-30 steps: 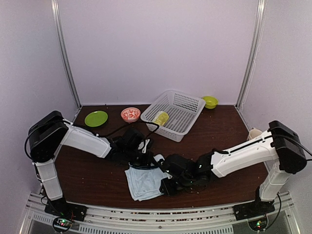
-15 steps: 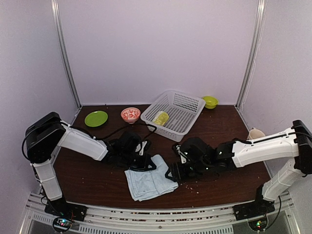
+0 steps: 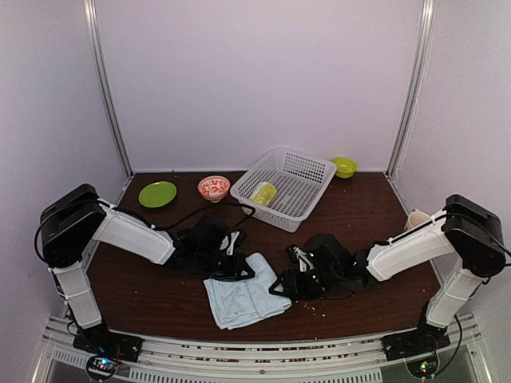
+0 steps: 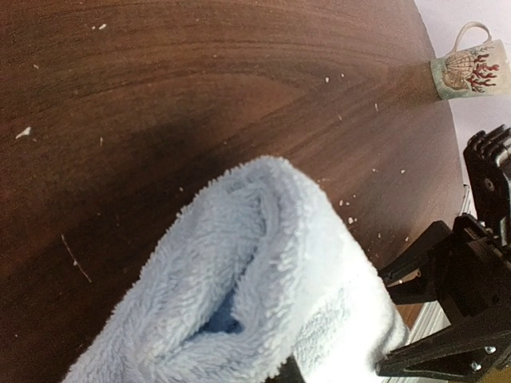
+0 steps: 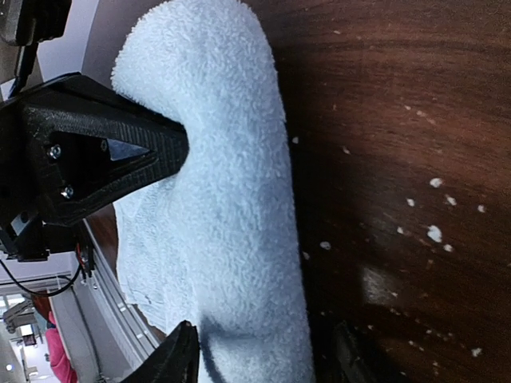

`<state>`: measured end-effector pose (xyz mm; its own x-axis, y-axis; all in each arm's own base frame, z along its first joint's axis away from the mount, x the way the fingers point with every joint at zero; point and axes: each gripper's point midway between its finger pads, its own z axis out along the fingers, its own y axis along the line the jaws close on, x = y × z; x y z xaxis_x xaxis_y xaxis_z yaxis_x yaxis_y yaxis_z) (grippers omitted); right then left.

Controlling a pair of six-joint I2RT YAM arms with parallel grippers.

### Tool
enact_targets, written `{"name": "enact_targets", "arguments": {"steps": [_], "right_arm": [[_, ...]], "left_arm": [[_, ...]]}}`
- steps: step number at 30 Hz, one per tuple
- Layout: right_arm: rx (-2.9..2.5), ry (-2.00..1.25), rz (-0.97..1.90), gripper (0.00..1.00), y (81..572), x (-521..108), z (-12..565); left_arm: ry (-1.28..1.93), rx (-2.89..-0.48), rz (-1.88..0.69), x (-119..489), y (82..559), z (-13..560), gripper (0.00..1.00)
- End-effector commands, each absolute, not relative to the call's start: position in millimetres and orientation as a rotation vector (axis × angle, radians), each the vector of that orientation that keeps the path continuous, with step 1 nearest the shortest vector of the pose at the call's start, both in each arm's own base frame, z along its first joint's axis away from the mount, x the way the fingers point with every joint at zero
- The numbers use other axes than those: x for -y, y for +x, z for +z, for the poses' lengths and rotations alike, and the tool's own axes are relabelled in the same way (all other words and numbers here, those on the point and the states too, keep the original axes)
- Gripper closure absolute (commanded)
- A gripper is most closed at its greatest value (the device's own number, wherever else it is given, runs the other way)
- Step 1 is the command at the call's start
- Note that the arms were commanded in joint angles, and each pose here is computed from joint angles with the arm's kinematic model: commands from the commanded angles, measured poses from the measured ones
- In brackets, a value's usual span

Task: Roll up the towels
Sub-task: Roll the towel at the center of the board.

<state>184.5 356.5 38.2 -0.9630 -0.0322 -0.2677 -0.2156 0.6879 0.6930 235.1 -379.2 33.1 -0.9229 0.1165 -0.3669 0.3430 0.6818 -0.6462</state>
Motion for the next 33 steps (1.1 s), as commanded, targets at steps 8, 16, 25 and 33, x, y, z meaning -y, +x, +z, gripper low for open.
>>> {"name": "enact_targets", "arguments": {"steps": [8, 16, 25, 33], "right_arm": [[-2.624, -0.099, 1.373, 0.86, 178, -371, 30], [-2.676, -0.304, 0.742, 1.0, 202, -340, 52], [-2.632, -0.498, 0.15, 1.0, 202, -341, 60], [-2.526, -0.574, -0.119, 1.0, 204, -358, 65]], "left_arm": [[0.322, -2.733, -0.95, 347, 217, -2, 1.0], [0.336, -2.709, -0.967, 341, 210, 19, 0.9], [0.275, -2.636, -1.036, 323, 196, 50, 0.85], [0.238, -2.598, -0.988, 302, 192, 59, 0.86]]}}
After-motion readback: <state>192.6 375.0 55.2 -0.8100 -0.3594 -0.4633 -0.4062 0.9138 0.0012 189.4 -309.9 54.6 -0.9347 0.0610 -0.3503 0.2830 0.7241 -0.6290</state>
